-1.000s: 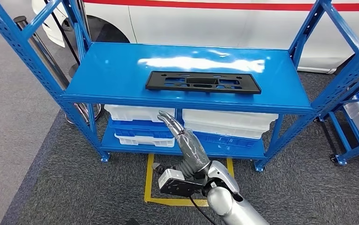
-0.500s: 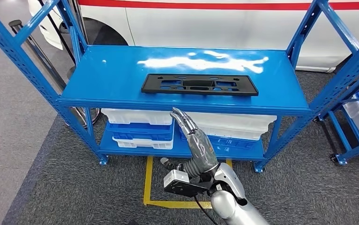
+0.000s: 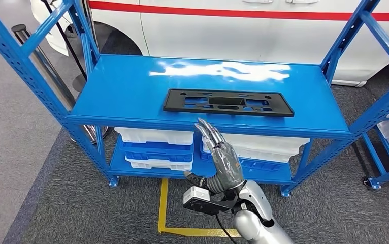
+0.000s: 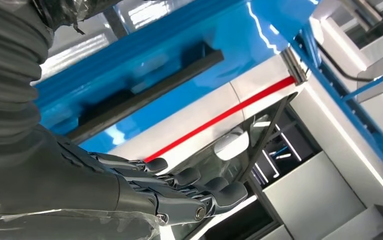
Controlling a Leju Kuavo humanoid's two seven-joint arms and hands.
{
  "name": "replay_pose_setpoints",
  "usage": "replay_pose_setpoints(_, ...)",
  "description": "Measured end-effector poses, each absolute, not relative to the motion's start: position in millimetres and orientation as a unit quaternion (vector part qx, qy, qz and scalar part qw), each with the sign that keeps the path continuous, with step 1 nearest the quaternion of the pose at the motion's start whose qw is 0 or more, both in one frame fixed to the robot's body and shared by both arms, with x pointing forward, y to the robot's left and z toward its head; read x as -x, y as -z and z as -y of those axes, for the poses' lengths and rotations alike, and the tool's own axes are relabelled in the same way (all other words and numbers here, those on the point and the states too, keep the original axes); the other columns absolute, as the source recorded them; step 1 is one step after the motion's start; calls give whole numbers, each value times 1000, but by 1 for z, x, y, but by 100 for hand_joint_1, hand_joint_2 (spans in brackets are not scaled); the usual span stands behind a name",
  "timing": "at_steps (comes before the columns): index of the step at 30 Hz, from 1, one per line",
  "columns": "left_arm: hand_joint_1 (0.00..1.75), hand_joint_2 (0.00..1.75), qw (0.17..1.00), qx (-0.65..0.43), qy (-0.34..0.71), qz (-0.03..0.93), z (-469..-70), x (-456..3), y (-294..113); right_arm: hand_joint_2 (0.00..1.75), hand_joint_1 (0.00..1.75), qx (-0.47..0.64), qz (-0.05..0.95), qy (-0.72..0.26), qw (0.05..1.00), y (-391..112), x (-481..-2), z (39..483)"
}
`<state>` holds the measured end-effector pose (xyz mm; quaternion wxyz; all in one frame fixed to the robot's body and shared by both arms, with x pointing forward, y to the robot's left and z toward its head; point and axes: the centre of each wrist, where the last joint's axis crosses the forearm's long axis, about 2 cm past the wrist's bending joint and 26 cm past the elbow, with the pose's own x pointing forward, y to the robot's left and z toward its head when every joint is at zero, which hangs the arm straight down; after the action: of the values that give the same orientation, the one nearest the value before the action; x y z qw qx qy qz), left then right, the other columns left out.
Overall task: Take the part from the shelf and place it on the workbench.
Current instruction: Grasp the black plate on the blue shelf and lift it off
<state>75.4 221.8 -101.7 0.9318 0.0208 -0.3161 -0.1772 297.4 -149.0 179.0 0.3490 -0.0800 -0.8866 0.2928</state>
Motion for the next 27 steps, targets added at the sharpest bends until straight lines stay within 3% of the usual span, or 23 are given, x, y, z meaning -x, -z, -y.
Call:
replay_pose_setpoints(20, 0, 0, 933, -18, 179, 312, -222, -73, 102, 175, 0, 115, 881, -308, 341, -175, -295, 157)
replay_pose_setpoints(27, 0, 0, 929, -67, 186, 311, -223, -78, 101, 175, 0, 130, 874, -319, 343, -171, -295, 164)
